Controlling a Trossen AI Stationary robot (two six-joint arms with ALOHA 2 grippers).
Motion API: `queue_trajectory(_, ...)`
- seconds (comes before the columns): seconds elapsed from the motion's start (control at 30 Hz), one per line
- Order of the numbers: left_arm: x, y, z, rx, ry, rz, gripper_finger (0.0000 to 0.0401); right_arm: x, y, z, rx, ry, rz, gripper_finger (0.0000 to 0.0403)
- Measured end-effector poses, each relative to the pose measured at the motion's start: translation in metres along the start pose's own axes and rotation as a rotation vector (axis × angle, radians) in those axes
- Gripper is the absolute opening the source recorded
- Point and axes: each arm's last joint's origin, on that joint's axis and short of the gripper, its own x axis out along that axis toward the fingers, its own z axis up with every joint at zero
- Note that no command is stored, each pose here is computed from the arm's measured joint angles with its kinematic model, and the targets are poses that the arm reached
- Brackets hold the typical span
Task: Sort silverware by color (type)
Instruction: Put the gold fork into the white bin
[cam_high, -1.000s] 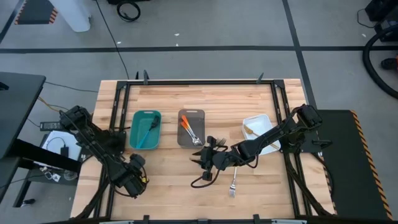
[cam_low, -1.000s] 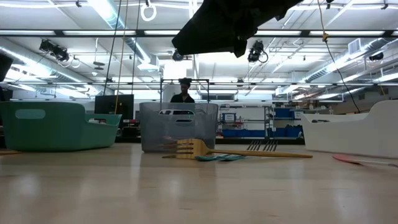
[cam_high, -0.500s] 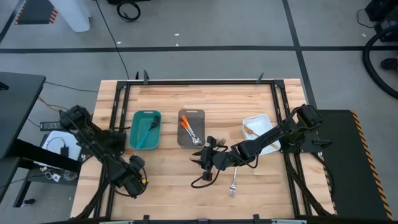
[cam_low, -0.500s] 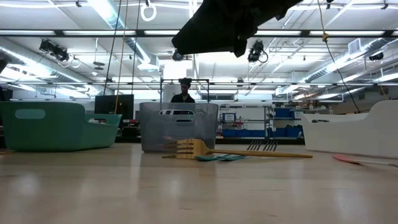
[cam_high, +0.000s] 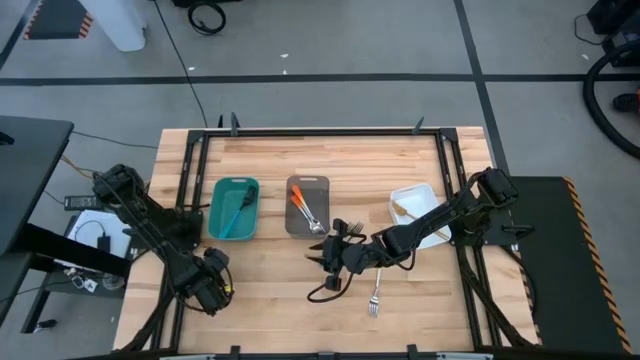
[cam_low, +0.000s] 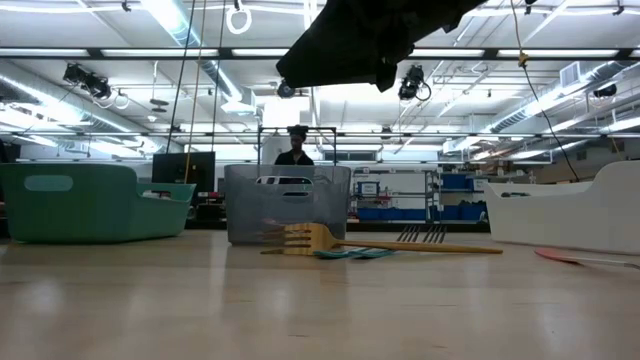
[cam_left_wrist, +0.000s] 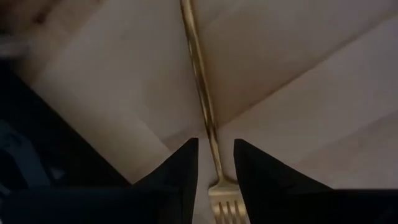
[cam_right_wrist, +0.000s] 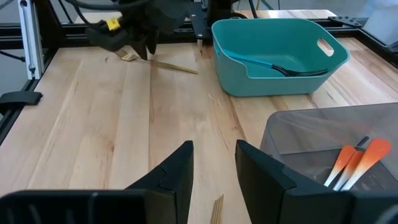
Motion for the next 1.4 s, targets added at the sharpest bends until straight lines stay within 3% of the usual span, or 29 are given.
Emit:
queue_trajectory(0.33, 0.018, 0.007, 0.001, 0.008, 0.059, -0.040, 0.0109, 0.000, 0.000, 0.000, -0.002, 0.001, 0.000, 0.0126)
queue_trajectory(0.67, 0.019, 0.006, 0.002, 0.013, 0.000, -0.055, 0.0020, -0.001, -0.002, -0.011, -0.076, 0.101, -0.014, 0.0125)
queue_trajectory(0.83, 0.019, 0.006, 0.003, 0.033, -0.022, -0.057, 0.0014, -0.001, -0.002, -0.013, -0.087, 0.122, -0.018, 0.0123)
queue_trajectory(1.17, 0.000, -0.004, 0.009, 0.122, -0.172, -0.044, 0.0015, -0.002, 0.000, -0.008, -0.110, 0.138, 0.024, 0.0115)
queue_trajectory(1.4, -0.015, -0.018, 0.020, 0.315, -0.250, -0.074, 0.0015, -0.001, -0.001, 0.001, -0.002, 0.173, 0.130, 0.0105)
